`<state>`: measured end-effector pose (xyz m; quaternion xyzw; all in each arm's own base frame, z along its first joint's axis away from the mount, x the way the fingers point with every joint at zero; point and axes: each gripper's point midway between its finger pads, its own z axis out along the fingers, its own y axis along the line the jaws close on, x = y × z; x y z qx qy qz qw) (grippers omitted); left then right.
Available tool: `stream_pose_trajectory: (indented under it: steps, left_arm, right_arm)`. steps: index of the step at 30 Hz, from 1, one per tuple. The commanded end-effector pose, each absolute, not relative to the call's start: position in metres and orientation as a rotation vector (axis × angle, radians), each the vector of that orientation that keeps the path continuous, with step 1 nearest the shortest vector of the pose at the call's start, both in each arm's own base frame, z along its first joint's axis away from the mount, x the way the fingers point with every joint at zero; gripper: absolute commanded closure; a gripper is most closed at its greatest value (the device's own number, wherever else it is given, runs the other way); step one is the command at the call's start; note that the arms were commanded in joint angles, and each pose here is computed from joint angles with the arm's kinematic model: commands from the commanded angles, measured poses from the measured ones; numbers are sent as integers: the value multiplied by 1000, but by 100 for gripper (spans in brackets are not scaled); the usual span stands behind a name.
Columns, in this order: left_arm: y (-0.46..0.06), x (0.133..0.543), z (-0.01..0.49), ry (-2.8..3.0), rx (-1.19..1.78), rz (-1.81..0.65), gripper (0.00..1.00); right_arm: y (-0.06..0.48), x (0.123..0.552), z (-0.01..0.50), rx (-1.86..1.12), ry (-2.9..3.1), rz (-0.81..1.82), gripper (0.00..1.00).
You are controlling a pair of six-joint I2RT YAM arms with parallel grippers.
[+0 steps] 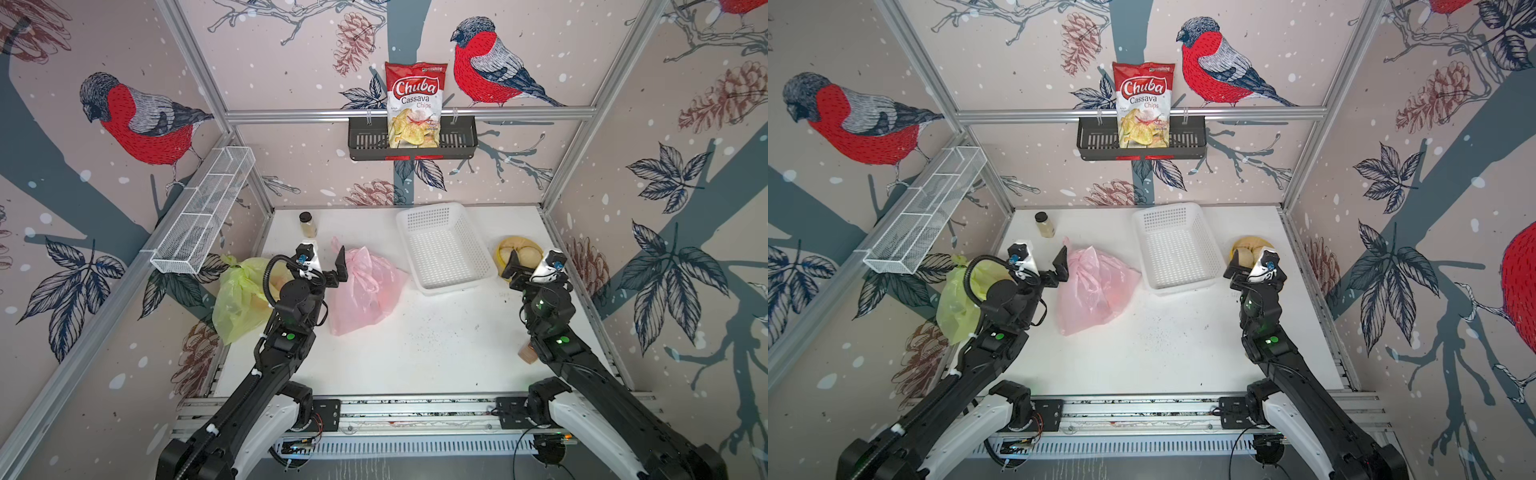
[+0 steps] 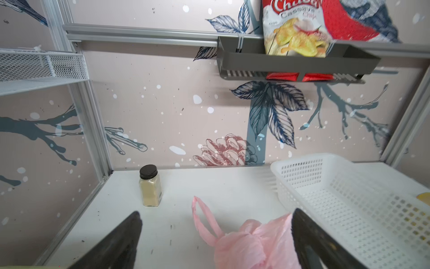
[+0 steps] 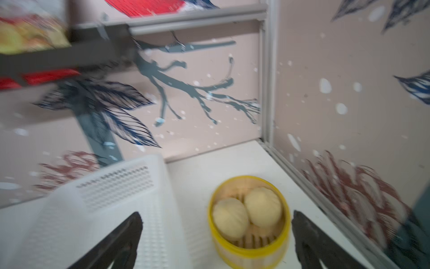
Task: Place the peach into a plastic bag & tie a knot
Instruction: Place the plastic bag at the center of the board, then reset both arms
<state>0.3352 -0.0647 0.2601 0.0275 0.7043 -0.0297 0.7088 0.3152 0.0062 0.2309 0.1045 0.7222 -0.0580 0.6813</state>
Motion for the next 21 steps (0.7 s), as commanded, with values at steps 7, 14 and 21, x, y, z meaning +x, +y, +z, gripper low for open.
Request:
stream_pose_trajectory:
  steps: [7,14,21]
  left_arm:
    - [-19,339,163,1643,-53,127,3]
    - [5,352,154,1622,-88,187,4]
    - [16,362,135,1619,-109,117,4]
  right_arm:
    - [-23,315,184,287,1546,-169,0]
    - [-27,328,163,259,1563,-154,0]
    - [-30,350,139,247,1609,-126,0]
